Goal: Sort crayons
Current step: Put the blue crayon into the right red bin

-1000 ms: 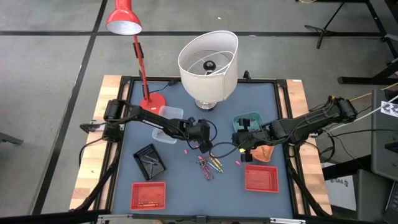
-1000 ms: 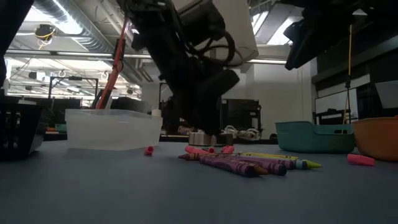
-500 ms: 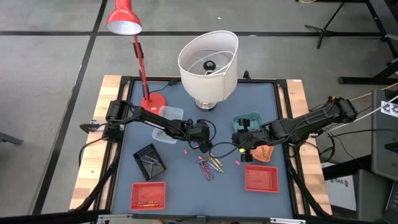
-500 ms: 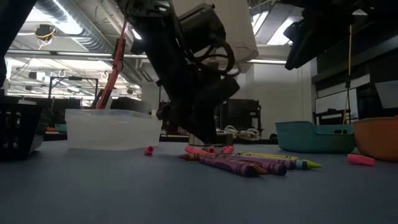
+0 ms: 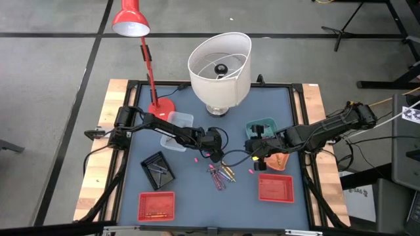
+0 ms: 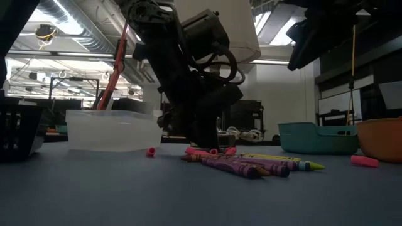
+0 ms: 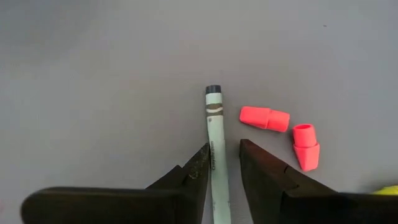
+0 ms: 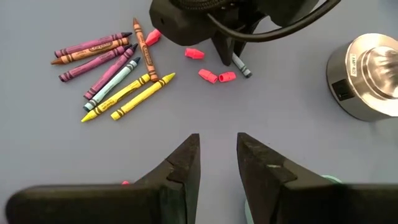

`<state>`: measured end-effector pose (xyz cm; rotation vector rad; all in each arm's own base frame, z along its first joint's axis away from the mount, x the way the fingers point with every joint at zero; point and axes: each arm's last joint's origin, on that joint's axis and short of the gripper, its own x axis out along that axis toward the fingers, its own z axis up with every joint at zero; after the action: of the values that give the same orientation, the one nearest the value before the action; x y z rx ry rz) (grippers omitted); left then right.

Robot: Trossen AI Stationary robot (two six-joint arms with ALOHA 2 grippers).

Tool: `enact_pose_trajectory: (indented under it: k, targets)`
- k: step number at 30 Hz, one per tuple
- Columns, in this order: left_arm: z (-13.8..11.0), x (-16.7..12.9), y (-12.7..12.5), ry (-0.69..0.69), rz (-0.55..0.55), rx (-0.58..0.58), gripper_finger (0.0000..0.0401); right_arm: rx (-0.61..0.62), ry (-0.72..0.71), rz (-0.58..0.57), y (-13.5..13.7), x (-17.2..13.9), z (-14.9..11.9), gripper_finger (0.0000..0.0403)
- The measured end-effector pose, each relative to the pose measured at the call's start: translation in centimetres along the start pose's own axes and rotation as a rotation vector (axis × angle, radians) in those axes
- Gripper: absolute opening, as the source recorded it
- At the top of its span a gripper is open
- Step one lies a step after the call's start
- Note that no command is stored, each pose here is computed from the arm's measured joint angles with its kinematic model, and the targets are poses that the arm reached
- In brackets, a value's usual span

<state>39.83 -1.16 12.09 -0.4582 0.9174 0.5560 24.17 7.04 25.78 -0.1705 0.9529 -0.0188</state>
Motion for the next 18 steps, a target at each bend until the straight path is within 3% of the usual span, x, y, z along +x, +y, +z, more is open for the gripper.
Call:
enact_pose_trajectory:
  k: [11, 18]
  targets:
    - [0.01, 0.03, 0.0, -0.008, 0.008, 0.0, 0.001, 0.0, 0.0, 0.0, 0.0, 0.0, 0.0, 0.0104]
    - [0.19, -0.03, -0.18, -0.03, -0.008, 0.073, 0.0005, 0.0, -0.001, 0.0, 0.0, 0.0, 0.01, 0.0104]
